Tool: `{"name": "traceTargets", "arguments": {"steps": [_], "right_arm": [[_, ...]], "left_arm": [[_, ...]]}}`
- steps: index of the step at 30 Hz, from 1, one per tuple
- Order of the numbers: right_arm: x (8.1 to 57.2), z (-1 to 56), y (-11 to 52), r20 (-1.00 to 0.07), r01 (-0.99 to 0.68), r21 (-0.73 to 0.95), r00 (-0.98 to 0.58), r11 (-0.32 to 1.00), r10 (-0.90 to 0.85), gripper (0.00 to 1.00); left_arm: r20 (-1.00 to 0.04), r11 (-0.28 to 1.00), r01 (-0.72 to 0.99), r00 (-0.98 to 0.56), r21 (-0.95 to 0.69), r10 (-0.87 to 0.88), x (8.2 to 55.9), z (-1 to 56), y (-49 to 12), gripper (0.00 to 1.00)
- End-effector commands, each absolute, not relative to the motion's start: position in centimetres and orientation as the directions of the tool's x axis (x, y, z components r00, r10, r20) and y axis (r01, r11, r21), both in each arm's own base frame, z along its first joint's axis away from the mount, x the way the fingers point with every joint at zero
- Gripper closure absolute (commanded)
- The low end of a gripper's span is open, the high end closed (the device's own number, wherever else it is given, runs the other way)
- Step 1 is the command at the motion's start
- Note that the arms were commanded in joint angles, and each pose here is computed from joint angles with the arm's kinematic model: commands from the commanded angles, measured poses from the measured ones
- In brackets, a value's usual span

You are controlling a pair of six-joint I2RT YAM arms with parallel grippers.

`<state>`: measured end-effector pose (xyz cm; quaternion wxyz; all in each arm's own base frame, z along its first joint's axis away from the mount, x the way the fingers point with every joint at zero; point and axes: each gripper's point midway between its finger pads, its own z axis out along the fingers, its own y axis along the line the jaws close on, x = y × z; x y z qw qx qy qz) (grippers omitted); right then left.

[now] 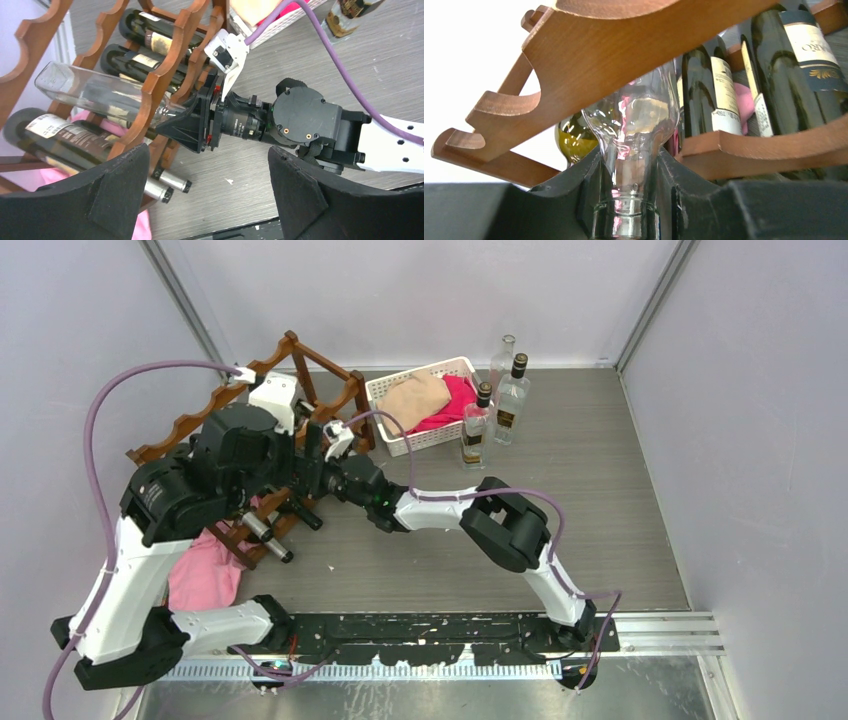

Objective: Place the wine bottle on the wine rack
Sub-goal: Place the wine bottle in the wine rack.

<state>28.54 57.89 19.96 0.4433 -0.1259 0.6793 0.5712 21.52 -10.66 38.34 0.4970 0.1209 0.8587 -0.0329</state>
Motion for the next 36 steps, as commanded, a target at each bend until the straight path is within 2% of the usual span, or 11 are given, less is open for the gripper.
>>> {"name": "traceTargets", "arguments": {"steps": [1, 10, 14, 18, 24, 27, 36], "right_arm": [[28.2, 29.3, 59.4, -0.715, -0.757, 0.631, -0.481, 0.172, 0.507, 0.99], [30.0, 27.2, 61.2, -0.729, -0.698, 0.654, -0.481, 0.291, 0.487, 0.94], [30.2, 26.4, 61.9, -0.748, -0.690, 0.643, -0.476, 0.332, 0.462, 0.72], [29.9, 25.5, 62.3, -0.769, -0.692, 0.627, -0.476, 0.359, 0.427, 0.63], [29.0, 23.4, 62.4, -0.811, -0.706, 0.581, -0.466, 0.405, 0.353, 0.39], [28.5, 22.6, 62.5, -0.832, -0.722, 0.553, -0.455, 0.417, 0.316, 0.32], [28.2, 22.2, 61.4, -0.890, -0.766, 0.455, -0.372, 0.455, 0.263, 0.20]], "left_arm": [[-0.901, 0.972, 0.204, -0.391, 0.113, 0.187, 21.6, 39.9, -8.7, 0.13], [-0.901, 0.963, 0.208, -0.361, 0.172, 0.239, 21.4, 39.8, -7.8, 0.12], [-0.896, 0.958, 0.218, -0.362, 0.186, 0.256, 21.3, 39.6, -7.7, 0.12], [-0.897, 0.957, 0.220, -0.358, 0.187, 0.258, 21.1, 39.5, -7.5, 0.12], [-0.905, 0.961, 0.213, -0.348, 0.178, 0.245, 20.7, 39.7, -7.1, 0.12], [-0.908, 0.962, 0.212, -0.345, 0.171, 0.237, 20.6, 39.8, -7.0, 0.12], [-0.921, 0.969, 0.209, -0.335, 0.134, 0.200, 20.2, 40.3, -6.9, 0.12]]}}
